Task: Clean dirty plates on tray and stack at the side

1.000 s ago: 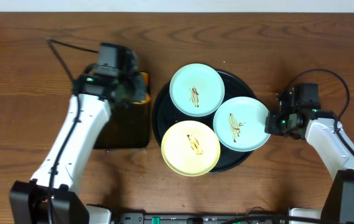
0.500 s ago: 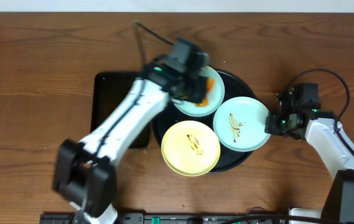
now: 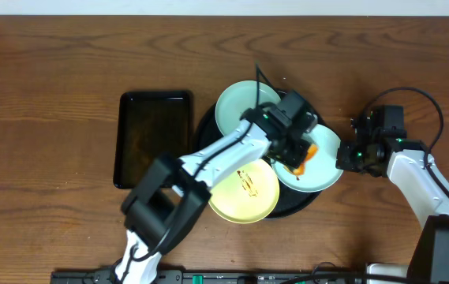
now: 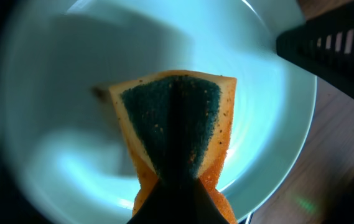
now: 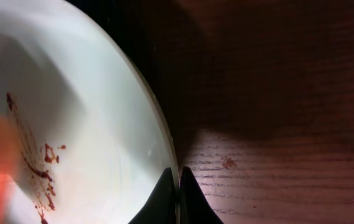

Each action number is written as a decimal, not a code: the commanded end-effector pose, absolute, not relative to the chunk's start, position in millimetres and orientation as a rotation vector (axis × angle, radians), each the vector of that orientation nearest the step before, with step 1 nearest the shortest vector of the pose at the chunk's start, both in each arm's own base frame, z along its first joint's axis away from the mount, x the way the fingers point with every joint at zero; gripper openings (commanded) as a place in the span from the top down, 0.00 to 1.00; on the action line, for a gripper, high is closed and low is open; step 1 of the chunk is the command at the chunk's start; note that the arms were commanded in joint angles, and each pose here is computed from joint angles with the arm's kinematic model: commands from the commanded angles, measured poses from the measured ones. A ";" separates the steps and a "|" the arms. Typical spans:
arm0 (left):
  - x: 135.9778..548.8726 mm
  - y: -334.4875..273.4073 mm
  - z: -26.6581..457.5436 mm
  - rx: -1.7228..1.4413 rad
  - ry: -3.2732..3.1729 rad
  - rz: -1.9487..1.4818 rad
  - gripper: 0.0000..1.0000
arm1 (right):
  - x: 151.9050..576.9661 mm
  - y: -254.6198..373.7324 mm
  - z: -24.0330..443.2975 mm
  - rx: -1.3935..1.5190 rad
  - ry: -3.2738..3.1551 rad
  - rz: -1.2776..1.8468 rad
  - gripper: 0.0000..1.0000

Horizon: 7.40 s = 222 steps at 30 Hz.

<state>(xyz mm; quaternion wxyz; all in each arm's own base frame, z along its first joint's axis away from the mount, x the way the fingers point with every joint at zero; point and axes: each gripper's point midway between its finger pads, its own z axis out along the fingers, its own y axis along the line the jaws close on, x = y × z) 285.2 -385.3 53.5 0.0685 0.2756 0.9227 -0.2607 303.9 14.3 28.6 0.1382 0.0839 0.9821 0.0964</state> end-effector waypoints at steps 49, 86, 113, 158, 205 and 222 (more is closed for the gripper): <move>325.4 -362.7 16.6 0.723 2.728 -0.332 0.92 | 293.9 14.4 23.1 0.245 2.883 0.281 0.99; 369.8 -258.6 133.1 0.396 2.706 -0.414 0.93 | 301.3 17.1 25.6 0.234 2.850 0.307 0.72; 387.9 -25.5 114.9 -0.412 2.907 -0.070 0.93 | 324.6 -2.8 99.7 0.150 2.649 0.086 0.99; 387.1 -16.5 114.7 -0.470 2.905 -0.081 0.92 | 332.0 56.3 209.4 -0.147 2.095 -0.714 0.99; 401.3 -45.9 120.6 -0.317 2.868 -0.291 0.93 | 368.6 -45.1 134.2 0.407 2.433 0.344 0.68; 416.7 -168.7 138.9 0.225 2.693 -0.418 0.93 | 392.4 146.2 121.9 -0.249 2.536 0.599 0.60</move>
